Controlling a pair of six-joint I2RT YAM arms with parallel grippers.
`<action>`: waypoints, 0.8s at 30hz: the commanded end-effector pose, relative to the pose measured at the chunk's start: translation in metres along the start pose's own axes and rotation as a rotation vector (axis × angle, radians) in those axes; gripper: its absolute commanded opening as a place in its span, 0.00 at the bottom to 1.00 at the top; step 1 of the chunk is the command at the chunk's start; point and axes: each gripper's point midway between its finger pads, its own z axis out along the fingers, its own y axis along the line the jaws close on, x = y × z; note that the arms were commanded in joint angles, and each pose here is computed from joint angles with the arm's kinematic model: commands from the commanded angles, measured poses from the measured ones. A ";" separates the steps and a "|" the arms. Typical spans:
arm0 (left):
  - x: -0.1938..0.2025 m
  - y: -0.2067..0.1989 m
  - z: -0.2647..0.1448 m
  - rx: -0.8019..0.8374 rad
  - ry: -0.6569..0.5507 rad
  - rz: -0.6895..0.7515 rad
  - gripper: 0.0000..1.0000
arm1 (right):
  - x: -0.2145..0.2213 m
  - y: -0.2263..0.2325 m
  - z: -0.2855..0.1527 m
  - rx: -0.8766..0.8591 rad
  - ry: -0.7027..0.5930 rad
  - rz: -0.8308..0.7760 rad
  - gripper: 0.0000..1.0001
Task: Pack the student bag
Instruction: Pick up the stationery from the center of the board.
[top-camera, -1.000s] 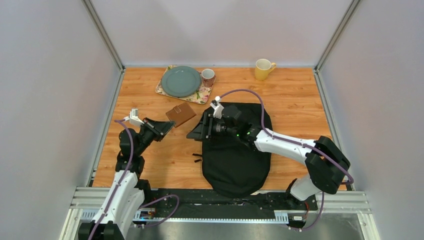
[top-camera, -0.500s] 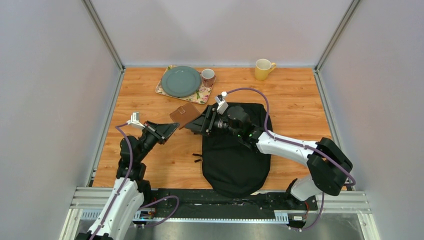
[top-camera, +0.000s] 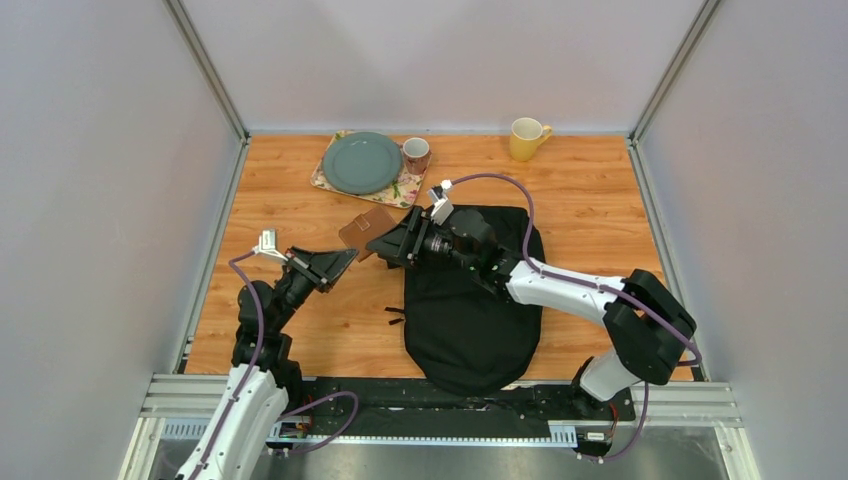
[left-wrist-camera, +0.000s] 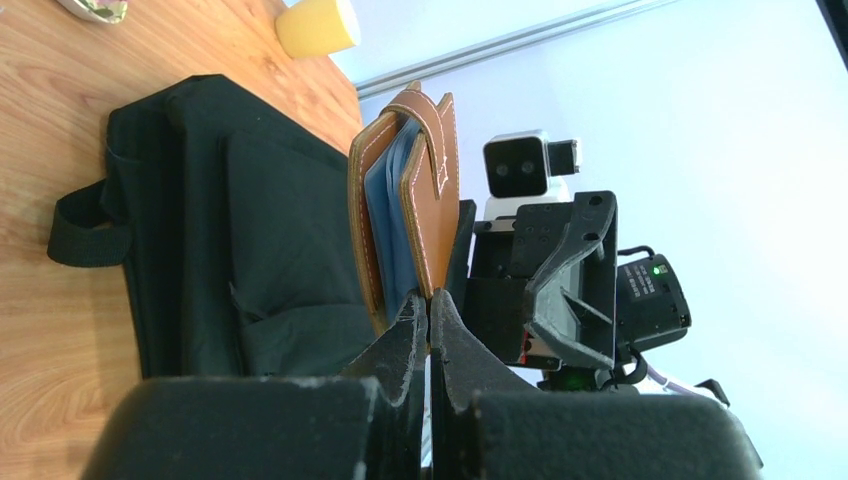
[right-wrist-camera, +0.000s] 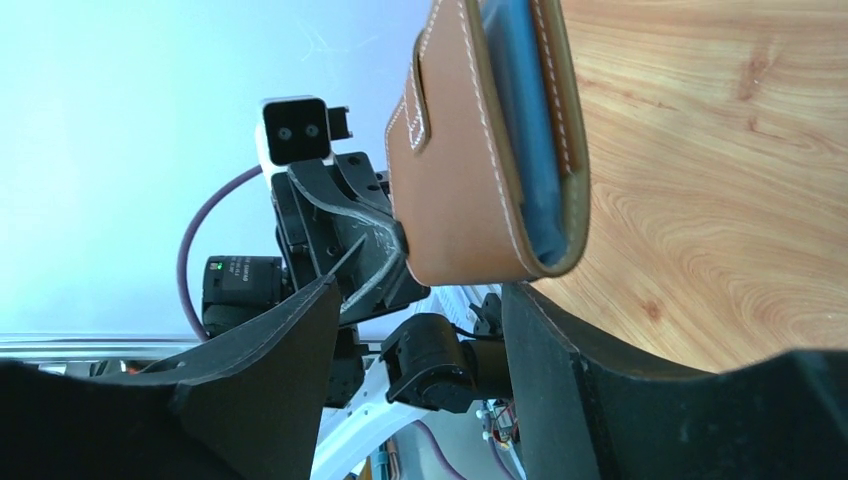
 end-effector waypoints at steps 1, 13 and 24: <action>0.001 -0.015 -0.004 0.059 0.001 -0.006 0.00 | -0.021 0.026 0.004 -0.077 -0.065 -0.041 0.61; 0.008 -0.022 -0.006 0.090 0.034 -0.025 0.00 | -0.028 0.020 0.014 -0.085 -0.074 -0.030 0.51; 0.014 -0.015 -0.005 0.065 0.069 -0.014 0.00 | -0.035 0.015 0.007 -0.097 -0.091 -0.052 0.12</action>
